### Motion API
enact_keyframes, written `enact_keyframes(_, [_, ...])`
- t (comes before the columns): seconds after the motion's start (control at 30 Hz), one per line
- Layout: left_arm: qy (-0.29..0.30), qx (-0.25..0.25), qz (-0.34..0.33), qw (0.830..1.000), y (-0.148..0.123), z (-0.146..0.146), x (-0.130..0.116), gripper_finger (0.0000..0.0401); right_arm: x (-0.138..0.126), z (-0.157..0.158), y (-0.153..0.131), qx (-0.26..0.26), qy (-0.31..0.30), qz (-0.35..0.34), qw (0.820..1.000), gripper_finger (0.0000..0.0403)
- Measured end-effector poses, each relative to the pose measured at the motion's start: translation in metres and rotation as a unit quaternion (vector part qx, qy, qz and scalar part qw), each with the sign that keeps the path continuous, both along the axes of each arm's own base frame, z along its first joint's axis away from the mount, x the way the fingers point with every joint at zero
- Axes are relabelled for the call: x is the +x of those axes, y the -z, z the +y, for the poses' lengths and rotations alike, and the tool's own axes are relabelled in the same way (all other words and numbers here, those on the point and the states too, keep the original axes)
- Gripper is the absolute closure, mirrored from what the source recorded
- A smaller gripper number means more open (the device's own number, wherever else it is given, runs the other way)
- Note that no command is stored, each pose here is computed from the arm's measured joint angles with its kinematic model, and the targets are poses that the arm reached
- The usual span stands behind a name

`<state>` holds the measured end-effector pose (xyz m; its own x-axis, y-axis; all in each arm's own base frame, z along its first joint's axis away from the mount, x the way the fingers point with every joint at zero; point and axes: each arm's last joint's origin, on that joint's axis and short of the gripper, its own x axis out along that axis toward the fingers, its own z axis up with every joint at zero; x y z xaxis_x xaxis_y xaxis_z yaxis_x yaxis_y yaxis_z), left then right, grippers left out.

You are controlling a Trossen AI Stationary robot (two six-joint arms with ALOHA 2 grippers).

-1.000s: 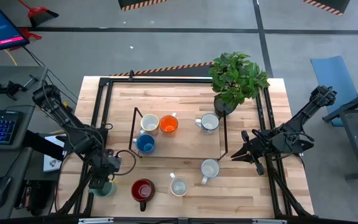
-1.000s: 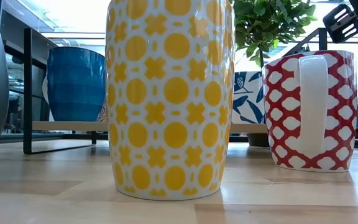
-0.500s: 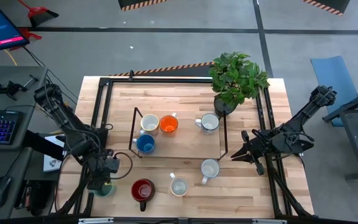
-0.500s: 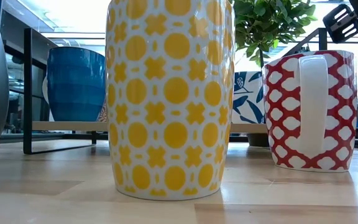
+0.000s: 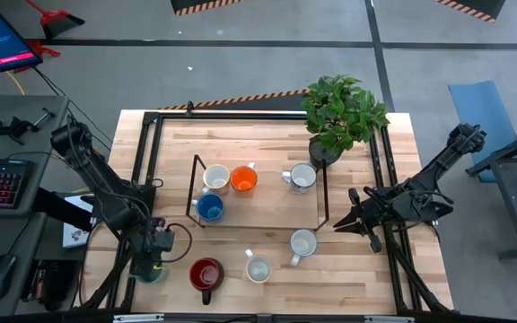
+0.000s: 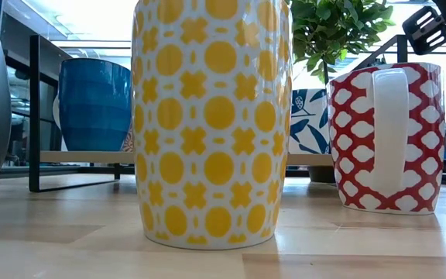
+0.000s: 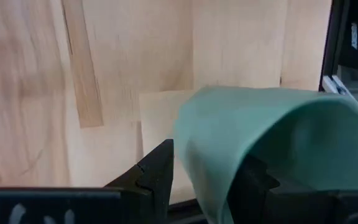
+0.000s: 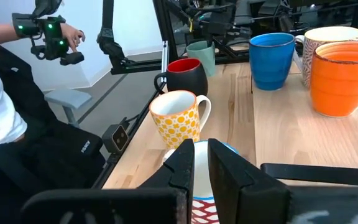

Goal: Place coffee mugs
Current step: Put the light blue mug on the shelf

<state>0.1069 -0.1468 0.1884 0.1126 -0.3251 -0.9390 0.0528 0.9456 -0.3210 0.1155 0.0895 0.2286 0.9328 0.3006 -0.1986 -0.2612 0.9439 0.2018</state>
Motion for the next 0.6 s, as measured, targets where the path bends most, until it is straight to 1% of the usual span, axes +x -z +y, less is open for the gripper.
enact_keyframes(0.1, [-0.015,-0.005,0.003,1.000,0.006,-0.001,0.001,0.0286,0.000,0.000,0.000,0.000,0.000,0.000,1.000,0.0373])
enact_keyframes(0.37, [-0.012,-0.009,0.014,1.000,0.010,-0.004,0.002,0.0292,0.000,0.000,0.000,-0.001,0.000,0.000,1.000,0.0373])
enact_keyframes(0.47, [-0.015,-0.009,0.016,1.000,0.012,-0.006,0.004,0.0320,0.000,0.000,0.001,-0.003,0.000,0.002,1.000,0.0373])
enact_keyframes(0.6, [-0.020,-0.001,0.023,1.000,0.016,-0.007,0.005,0.0385,0.000,0.000,0.001,-0.007,0.000,0.002,1.000,0.0373])
